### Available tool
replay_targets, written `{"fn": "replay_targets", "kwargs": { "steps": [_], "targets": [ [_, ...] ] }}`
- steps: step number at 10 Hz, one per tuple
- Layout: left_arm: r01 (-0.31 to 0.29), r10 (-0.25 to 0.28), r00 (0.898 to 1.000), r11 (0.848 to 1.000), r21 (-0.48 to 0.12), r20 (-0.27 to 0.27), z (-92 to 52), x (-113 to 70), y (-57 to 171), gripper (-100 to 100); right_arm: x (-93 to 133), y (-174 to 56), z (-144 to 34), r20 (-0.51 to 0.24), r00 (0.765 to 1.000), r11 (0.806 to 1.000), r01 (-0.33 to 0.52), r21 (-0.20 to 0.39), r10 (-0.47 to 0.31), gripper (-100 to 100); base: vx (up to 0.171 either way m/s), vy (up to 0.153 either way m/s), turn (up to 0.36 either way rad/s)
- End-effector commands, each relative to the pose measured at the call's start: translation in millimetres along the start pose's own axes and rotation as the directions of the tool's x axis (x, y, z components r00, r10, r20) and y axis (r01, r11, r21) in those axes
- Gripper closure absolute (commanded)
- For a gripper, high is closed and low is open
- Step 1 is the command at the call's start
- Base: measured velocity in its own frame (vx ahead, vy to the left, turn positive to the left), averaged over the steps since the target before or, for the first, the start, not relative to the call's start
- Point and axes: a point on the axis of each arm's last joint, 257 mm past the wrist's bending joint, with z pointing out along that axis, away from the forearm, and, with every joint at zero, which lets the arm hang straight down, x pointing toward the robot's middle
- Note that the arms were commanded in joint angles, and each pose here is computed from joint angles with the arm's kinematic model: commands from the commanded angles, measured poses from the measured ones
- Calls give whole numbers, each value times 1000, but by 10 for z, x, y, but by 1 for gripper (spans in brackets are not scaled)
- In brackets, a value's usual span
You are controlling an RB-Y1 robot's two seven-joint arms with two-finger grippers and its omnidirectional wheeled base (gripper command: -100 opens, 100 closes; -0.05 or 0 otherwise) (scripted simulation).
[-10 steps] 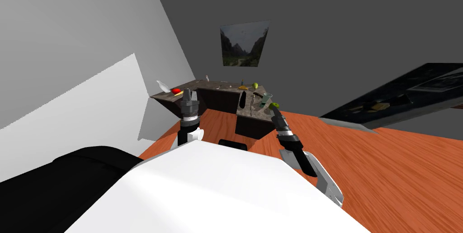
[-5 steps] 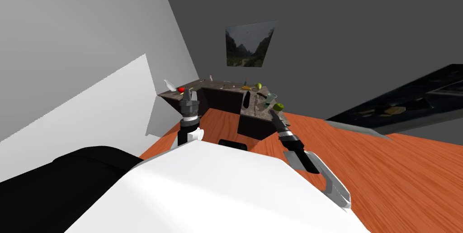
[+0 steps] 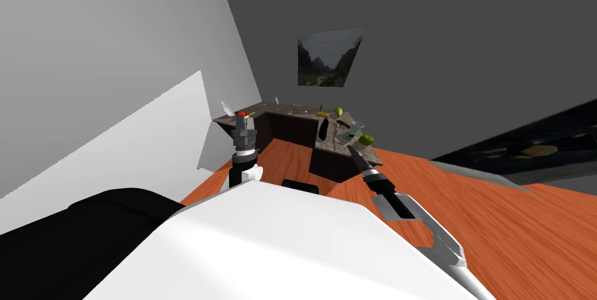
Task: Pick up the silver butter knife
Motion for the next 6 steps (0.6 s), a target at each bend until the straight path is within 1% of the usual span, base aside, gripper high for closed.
{"fn": "replay_targets", "kwargs": {
  "steps": [1, 2, 3, 4, 5, 6],
  "targets": [
    [0, 0, 1000, 1000, 0, 0, 0, 0, 0, 0, 5, -301, -52, -36, 999, 996, 35, 78, -33, -100, 0, 88, 196],
    [0, 0, 1000, 1000, 0, 0, 0, 0, 0, 0, -9, -302, -53, -46, 998, 996, 51, 78, -47, -100, 3, 55, 52],
    [0, 0, 1000, 1000, 0, 0, 0, 0, 0, 0, -18, -502, -89, -75, 994, 988, 84, 127, -75, -100, 15, 59, 120],
    [0, 0, 1000, 1000, 0, 0, 0, 0, 0, 0, -23, -701, -134, -97, 991, 978, 107, 178, -91, -100, 21, 87, 207],
    [0, 0, 1000, 1000, 0, 0, 0, 0, 0, 0, -52, -898, -188, -127, 985, 964, 144, 225, -117, -100, 38, 101, 185],
    [0, 0, 1000, 1000, 0, 0, 0, 0, 0, 0, -99, -1090, -250, -159, 976, 945, 185, 271, -146, -100, 52, 98, 168]
  ]
}}
